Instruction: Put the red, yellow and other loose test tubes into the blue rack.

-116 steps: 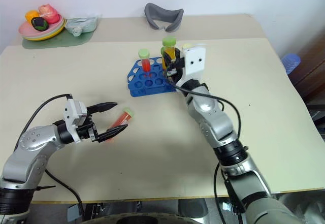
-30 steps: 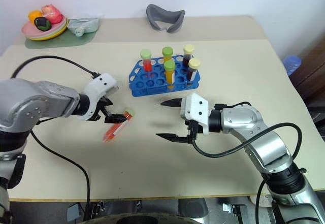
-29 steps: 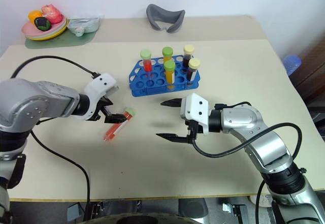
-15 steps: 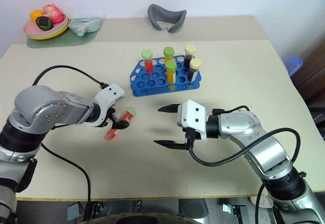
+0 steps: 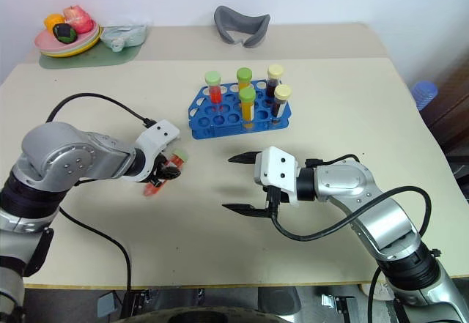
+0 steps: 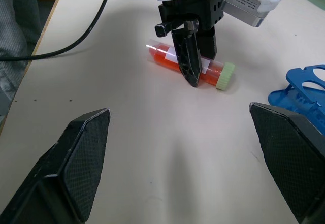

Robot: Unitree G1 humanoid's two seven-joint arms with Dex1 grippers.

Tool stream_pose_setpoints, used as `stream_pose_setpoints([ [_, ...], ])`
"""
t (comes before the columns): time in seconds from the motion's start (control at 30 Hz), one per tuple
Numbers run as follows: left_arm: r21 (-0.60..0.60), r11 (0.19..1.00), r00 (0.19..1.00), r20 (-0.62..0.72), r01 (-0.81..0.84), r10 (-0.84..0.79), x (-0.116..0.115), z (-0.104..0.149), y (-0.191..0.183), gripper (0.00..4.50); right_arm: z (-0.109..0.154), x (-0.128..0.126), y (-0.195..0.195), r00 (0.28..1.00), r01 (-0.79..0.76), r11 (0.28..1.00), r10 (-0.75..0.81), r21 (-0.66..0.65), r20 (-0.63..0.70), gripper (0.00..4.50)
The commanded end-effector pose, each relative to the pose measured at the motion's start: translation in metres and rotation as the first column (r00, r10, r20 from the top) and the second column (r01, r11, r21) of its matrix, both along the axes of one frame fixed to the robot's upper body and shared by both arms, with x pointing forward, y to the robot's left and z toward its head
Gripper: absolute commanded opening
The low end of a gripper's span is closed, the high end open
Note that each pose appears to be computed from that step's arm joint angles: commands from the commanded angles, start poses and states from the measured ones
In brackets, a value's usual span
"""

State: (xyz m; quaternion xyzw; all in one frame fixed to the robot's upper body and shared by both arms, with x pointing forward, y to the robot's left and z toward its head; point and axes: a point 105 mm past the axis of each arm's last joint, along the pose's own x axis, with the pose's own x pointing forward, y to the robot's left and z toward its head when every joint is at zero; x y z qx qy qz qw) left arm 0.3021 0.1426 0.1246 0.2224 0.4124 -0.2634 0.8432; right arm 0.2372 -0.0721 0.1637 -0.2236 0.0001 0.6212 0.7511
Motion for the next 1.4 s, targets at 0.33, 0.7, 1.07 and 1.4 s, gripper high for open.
stream_pose_setpoints([
  [0.33,-0.047,0.999,0.964,0.265,-0.02,0.032,0.019,0.07,0.01,0.8,0.006,-0.004,-0.001,1.0,-0.013,1.0,0.013,0.007,0.027,4.5],
  [0.7,-0.311,0.88,0.493,0.864,0.36,0.104,0.039,0.158,-0.044,0.8,0.006,0.016,-0.009,0.988,0.157,0.976,-0.152,0.154,-0.041,4.5],
  [1.07,-0.33,0.831,0.372,0.914,0.448,0.162,0.057,0.106,-0.072,0.8,-0.009,0.022,-0.035,0.941,0.338,0.924,-0.328,0.18,-0.081,4.5],
  [1.4,-0.351,0.798,0.408,0.901,0.49,0.146,0.066,0.079,-0.092,0.8,-0.01,0.023,-0.039,0.932,0.362,0.915,-0.353,0.178,-0.08,4.5],
])
